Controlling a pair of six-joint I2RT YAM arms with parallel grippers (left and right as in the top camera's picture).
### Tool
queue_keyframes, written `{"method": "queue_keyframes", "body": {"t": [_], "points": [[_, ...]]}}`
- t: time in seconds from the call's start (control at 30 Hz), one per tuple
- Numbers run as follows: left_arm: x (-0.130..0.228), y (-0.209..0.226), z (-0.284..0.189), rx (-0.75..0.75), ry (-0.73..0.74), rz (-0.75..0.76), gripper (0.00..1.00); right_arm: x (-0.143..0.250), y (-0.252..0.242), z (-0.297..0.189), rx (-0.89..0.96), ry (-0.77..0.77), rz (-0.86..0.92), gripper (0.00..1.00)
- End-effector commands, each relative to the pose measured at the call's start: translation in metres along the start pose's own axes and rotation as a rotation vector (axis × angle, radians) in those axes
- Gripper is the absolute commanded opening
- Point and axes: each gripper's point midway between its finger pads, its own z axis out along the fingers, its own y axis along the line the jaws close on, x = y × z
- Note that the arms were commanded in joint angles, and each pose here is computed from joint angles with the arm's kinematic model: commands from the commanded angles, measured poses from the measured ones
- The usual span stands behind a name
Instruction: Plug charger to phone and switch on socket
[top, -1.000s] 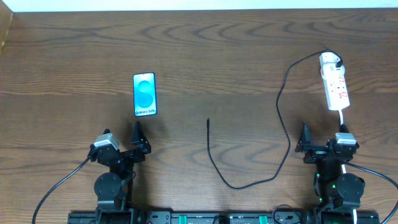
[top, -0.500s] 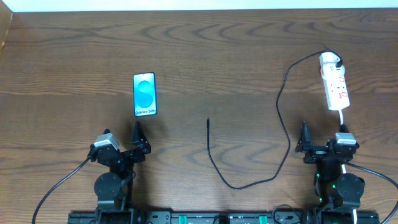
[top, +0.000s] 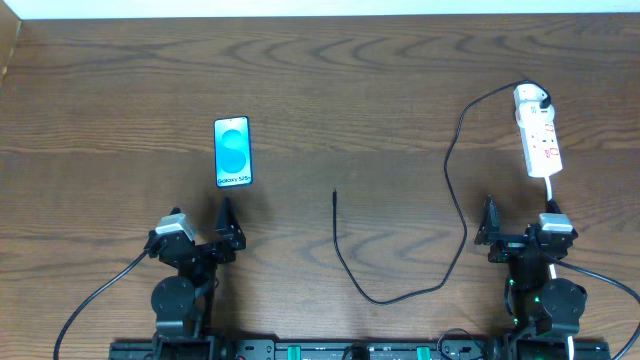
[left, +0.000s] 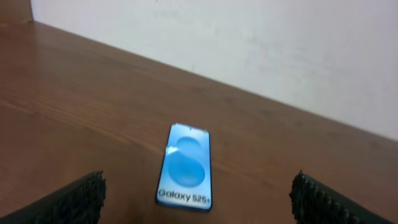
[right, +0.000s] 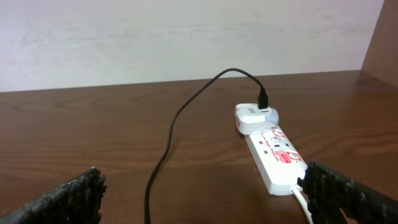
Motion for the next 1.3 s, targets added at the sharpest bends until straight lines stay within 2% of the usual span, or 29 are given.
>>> {"method": "queue_keyframes", "body": {"t": [0.0,0.3,0.53,0.9,1.27], "points": [[0.007,0.002,-0.003,-0.009,0.048,0.045,0.95,0.000,-0.001,0.000,0.008,-0.001,-0.015,0.99],[-0.037,-0.012,-0.011,0.005,0.007,0.078,0.95,0.000,-0.001,0.000,0.008,-0.001,-0.015,0.99],[-0.065,-0.021,-0.011,-0.008,0.077,0.133,0.95,0.000,-0.001,0.000,0.008,-0.001,-0.016,0.99],[-0.104,-0.035,0.026,-0.062,0.317,0.173,0.95,0.000,-0.001,0.000,0.008,-0.001,-0.015,0.99],[-0.104,-0.037,0.100,-0.125,0.639,0.204,0.95,0.000,-0.001,0.000,0.008,-0.001,-0.015,0.99]]}}
